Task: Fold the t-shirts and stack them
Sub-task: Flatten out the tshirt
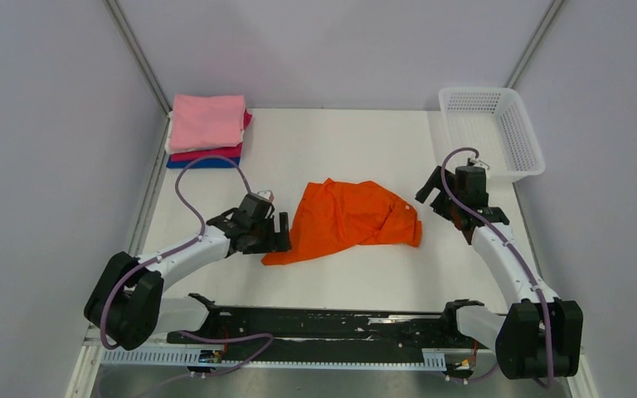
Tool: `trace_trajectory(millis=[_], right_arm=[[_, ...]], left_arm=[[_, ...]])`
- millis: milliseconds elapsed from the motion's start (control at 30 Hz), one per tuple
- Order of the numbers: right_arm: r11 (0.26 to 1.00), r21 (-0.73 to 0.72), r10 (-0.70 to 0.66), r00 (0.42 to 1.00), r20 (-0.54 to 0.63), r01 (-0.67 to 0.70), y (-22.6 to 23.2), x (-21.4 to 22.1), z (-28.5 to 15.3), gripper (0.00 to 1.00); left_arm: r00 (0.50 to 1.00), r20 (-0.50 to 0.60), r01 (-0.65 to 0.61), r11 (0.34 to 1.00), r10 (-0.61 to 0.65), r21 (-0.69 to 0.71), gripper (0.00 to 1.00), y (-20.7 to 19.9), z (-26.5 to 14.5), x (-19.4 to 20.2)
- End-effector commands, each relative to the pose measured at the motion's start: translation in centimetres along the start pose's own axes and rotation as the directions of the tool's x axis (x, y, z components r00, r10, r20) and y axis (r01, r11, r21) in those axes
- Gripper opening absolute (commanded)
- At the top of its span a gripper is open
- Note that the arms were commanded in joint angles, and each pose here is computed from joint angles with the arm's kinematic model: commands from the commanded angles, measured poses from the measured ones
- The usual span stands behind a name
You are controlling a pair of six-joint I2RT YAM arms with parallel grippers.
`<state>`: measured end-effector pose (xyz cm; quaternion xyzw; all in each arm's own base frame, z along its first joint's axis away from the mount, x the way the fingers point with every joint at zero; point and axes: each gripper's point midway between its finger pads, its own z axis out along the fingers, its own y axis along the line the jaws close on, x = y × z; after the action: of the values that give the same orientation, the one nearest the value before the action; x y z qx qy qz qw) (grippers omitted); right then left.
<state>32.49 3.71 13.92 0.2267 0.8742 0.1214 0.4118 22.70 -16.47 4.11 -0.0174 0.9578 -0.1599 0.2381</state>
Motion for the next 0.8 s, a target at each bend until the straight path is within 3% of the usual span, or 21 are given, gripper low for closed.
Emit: trace_trajectory(millis=[0,233,300,367,467,600,667,700,733,767], right_arm=[[0.981,0.178,0.08,0.997,-0.008,-0.078,-4.1,2.6,-0.2,0.99],[0.981,0.163,0.121,0.988,-0.096,-0.104,-4.4,5.7,0.3,0.91],[0.98,0.165,0.131,0.983,-0.126,-0.109,-4.5,6.6,0.6,0.88],[0.982,0.147,0.142,0.976,-0.162,-0.119,-4.3,7.6,0.9,0.84],[0.985,0.094,0.163,0.963,-0.215,-0.146,-3.5,9.2,1.7,0.75],[0.984,0.029,0.175,0.948,-0.265,-0.174,-2.4,10.4,2.8,0.61],[0.984,-0.007,0.17,0.942,-0.289,-0.18,-1.6,10.7,3.3,0.48],[0.983,-0.02,0.168,0.941,-0.293,-0.182,-1.3,10.6,3.5,0.33],[0.983,-0.027,0.166,0.942,-0.29,-0.182,-1.0,10.4,3.7,0.11],[0.983,-0.04,0.162,0.948,-0.274,-0.18,-0.6,9.8,3.6,0.01]], left_arm=[[0.995,-0.095,-0.03,0.999,0.027,-0.033,0.89,0.7,0.3,3.3],[0.983,-0.161,-0.087,0.996,0.084,-0.01,0.69,-0.7,1.6,5.7],[0.982,-0.159,-0.097,0.995,0.097,0.005,0.57,-1.5,1.9,6.0],[0.984,-0.145,-0.104,0.994,0.105,0.016,0.41,-2.0,2.1,5.9],[0.989,-0.096,-0.11,0.993,0.114,0.046,0.02,-3.0,1.8,4.9],[0.991,0.017,-0.131,0.983,0.13,0.131,0.0,-4.9,0.0,2.7],[0.987,0.076,-0.153,0.972,0.142,0.175,0.0,-5.7,-1.1,1.6],[0.983,0.116,-0.162,0.964,0.14,0.211,0.0,-6.6,-1.9,0.8],[0.98,0.138,-0.174,0.958,0.145,0.229,0.0,-7.0,-2.3,0.4],[0.974,0.178,-0.181,0.949,0.138,0.258,0.0,-7.7,-3.2,-0.4]])
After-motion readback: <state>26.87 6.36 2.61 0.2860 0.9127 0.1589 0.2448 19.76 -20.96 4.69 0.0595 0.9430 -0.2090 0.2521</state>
